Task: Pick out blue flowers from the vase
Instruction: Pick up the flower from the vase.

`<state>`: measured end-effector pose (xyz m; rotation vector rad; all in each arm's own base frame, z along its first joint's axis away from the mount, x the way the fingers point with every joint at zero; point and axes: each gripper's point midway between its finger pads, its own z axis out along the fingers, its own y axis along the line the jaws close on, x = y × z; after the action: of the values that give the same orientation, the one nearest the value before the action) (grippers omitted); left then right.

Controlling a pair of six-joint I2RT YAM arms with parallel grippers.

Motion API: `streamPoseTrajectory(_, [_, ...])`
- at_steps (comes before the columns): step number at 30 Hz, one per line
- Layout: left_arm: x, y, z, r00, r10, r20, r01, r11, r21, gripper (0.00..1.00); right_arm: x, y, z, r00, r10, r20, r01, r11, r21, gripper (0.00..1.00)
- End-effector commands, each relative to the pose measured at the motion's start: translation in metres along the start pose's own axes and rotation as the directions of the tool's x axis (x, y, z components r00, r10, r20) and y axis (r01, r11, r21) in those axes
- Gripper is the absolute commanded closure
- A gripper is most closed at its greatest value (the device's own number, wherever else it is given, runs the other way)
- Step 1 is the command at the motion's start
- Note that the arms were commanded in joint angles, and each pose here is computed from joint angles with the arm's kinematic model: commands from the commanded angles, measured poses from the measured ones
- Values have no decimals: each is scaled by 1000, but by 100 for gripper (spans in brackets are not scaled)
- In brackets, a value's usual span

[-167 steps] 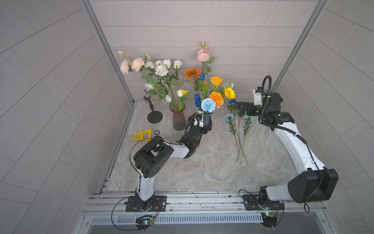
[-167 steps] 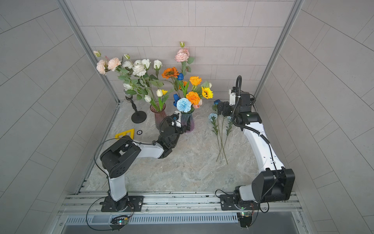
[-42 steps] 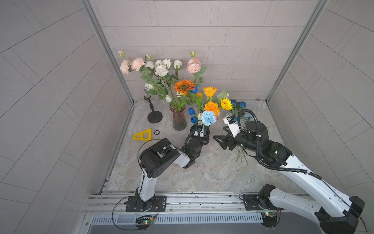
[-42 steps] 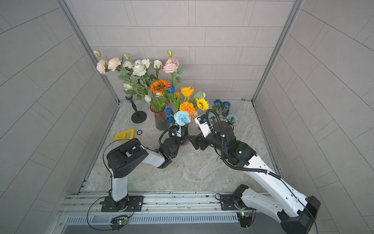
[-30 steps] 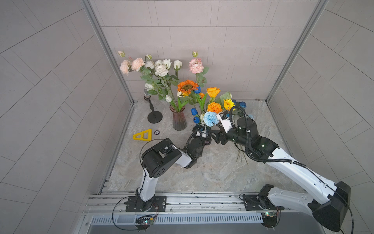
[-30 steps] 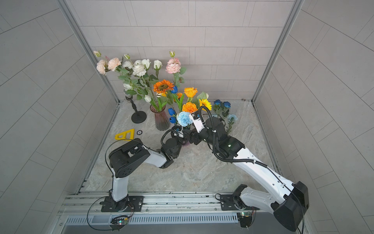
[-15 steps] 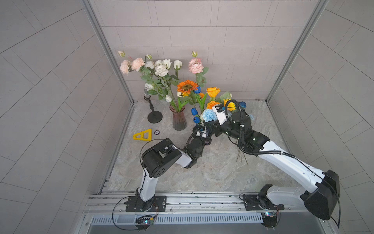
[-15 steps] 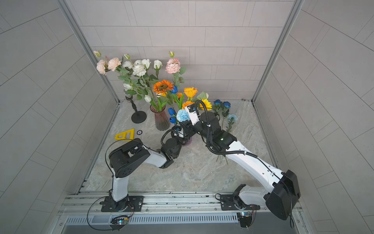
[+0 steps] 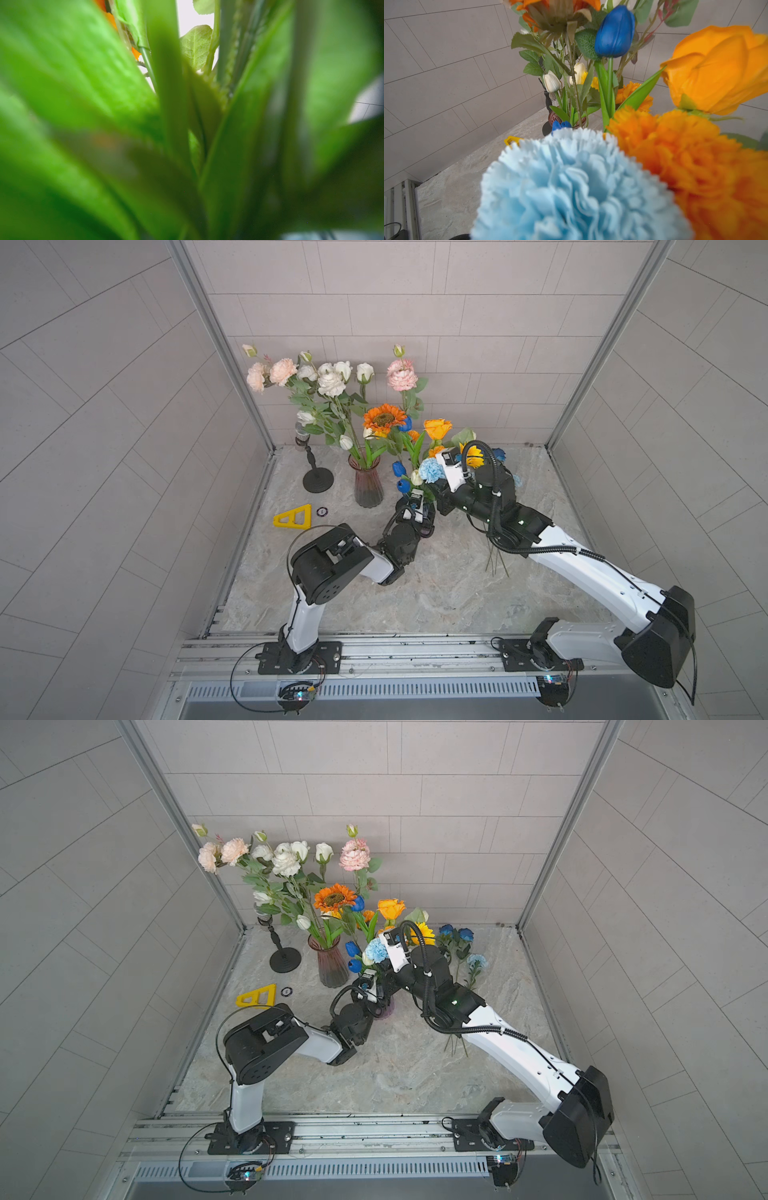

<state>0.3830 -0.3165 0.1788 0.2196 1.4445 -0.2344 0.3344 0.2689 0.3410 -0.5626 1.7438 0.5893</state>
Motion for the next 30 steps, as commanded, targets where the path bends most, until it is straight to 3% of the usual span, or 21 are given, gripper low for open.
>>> streamPoseTrajectory(1, [34, -2, -8, 993, 64, -95, -64, 998, 12, 58, -38, 7, -18, 996, -31, 85, 33, 999, -16, 89])
streamPoseTrajectory(15, [34, -3, -6, 993, 68, -93, -67, 998, 13, 58, -138, 25, -84, 953, -117, 278, 130, 991, -29, 92])
streamPoseTrajectory(22, [34, -3, -6, 994, 67, -92, -66, 998, 12, 58, -145, 31, -91, 951, -107, 289, 129, 990, -56, 92])
streamPoseTrajectory(30, [34, -3, -6, 993, 69, -92, -68, 998, 13, 58, -201, 37, -159, 876, -131, 464, 158, 987, -19, 93])
